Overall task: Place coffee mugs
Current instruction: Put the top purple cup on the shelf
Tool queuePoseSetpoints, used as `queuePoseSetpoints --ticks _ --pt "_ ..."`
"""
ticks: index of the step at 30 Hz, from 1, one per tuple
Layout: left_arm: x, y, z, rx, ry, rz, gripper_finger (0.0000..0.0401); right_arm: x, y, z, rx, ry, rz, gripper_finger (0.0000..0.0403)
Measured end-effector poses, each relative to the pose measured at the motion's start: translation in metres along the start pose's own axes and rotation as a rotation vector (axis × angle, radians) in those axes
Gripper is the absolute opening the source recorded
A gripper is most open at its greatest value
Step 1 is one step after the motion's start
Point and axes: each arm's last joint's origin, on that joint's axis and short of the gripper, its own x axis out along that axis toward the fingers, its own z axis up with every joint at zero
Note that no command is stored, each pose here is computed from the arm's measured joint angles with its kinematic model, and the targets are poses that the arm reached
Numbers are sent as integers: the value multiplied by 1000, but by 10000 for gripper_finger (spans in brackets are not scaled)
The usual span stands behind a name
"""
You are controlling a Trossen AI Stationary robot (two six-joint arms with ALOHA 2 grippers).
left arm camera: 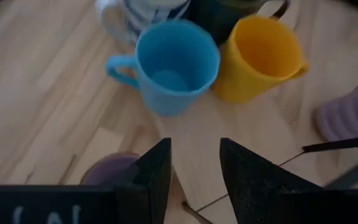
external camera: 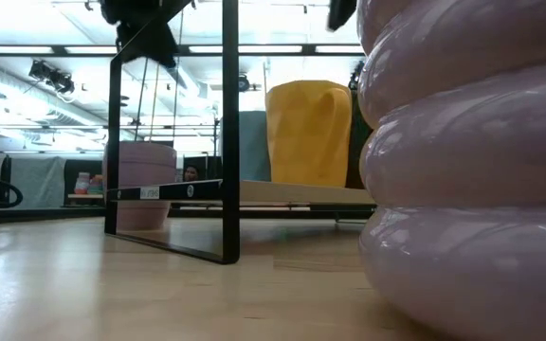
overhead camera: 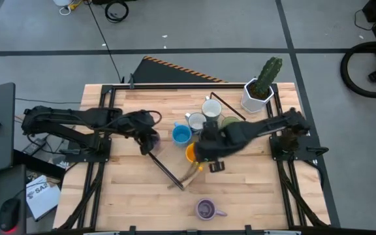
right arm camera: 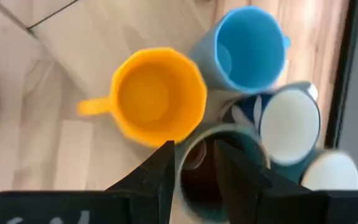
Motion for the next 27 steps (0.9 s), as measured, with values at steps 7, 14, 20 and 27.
queuePoseSetpoints --ticks 7,14,20,27 --pt "32 1 -3 -108 157 9 142 -19 30 -42 81 -89 5 118" --pt "58 12 -7 -205 278 87 142 -24 39 -81 161 -165 -2 118" --pt "76 23 -4 -269 368 115 142 -22 38 -97 183 -205 5 118" --pt "92 11 10 -219 516 184 142 -23 36 -99 172 -231 -8 118"
